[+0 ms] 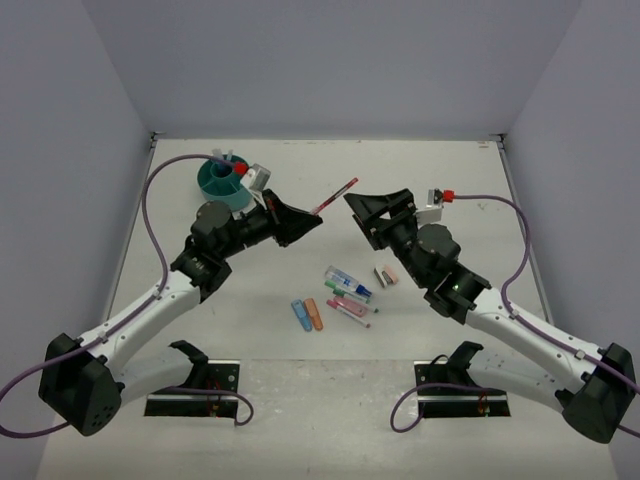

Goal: Sort the stationery into containers
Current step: Place the pen in the storage box.

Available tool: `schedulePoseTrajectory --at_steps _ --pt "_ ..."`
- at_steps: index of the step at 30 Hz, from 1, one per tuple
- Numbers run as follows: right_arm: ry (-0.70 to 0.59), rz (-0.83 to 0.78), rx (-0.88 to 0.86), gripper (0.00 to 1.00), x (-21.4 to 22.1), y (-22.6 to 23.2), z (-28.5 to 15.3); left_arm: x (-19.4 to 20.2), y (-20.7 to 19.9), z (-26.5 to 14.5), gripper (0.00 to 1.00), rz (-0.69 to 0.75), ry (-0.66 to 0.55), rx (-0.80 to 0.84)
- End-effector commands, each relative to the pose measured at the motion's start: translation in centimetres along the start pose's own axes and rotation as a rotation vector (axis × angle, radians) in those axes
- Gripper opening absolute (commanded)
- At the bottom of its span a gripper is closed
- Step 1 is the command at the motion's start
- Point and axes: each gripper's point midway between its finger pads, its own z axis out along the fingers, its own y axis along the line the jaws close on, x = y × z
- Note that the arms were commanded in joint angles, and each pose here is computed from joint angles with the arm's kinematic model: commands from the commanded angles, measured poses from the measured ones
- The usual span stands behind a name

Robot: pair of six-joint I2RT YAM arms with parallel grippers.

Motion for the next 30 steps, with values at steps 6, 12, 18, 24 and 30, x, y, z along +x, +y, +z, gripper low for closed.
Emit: schedulePoseTrajectory --at_steps 6,12,18,24,30 --pt "-0.071 -0.124 0.089 0.99 -3.2 -1.7 -0.2 -6.8 6.4 -3.5 0.0 0.036 -0.061 -0.574" --pt "-0.136 -0.36 0.224 0.99 -7.3 -3.9 -1.3 -10.9 14.6 -10.0 0.0 -0.08 0.077 -1.032" --pt "-0.13 -0.502 0.27 0.99 -8.9 -3.7 -1.5 -12.6 18.2 -12.9 0.0 -0.289 0.113 -1.162" --pt "-0.139 -0.528 0.271 0.99 -9.3 -4.0 -2.1 -11.8 19.4 -10.6 0.0 -0.566 0.132 -1.02" --pt "-0.176 -0.54 0.266 0.99 -10.2 -4.1 -3.3 -12.9 21.7 -13.8 0.0 -0.67 0.063 -1.204"
